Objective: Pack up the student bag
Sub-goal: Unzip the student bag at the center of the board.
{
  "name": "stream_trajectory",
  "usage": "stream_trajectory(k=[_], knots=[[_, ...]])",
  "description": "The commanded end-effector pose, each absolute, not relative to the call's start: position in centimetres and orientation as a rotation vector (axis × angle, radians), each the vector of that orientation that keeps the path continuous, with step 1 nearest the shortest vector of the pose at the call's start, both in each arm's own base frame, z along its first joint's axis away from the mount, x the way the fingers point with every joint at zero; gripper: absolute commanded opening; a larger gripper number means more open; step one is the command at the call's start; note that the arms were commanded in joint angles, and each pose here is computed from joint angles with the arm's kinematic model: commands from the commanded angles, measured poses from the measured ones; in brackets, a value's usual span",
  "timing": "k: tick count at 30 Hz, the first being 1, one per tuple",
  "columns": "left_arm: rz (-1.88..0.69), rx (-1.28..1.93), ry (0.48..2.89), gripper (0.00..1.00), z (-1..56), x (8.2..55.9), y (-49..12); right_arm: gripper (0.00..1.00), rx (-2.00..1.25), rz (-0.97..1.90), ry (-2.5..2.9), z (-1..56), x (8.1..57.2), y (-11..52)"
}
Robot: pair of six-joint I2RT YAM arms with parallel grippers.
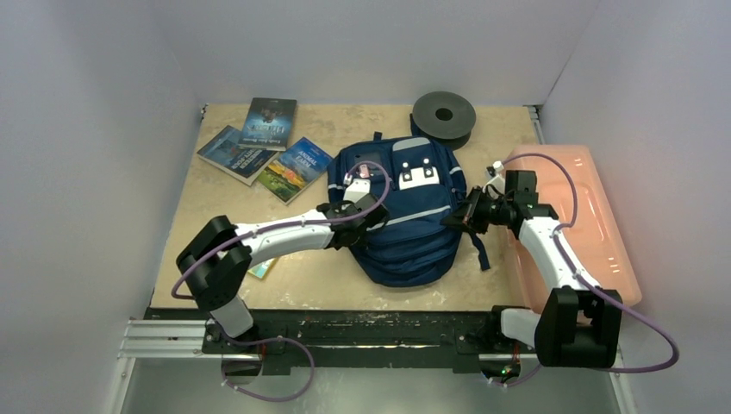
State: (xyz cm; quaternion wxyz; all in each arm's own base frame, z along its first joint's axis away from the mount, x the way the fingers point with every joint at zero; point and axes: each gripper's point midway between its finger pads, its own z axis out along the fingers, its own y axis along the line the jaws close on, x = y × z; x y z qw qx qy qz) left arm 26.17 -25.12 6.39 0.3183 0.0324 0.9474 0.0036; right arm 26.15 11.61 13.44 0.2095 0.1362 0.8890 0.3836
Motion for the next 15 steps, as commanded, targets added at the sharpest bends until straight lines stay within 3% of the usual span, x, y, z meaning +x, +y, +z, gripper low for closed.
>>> stream_trajectory(k=[1,7,15], knots=[[-0.084,0.035,2.593,0.58,8.5,23.1,-21.6,0.00,0.237,1.062,2.336,16.3,27.0,11.5],[-0.440,-0.065,2.592,0.63,12.7,20.3,-21.5,0.00,0.287,0.981,2.292,16.3,26.9,10.8],[-0.659,-0.435,2.416,0.65,16.0,24.2,-17.0,0.00,0.485,0.690,2.289,14.7,24.8,7.2]])
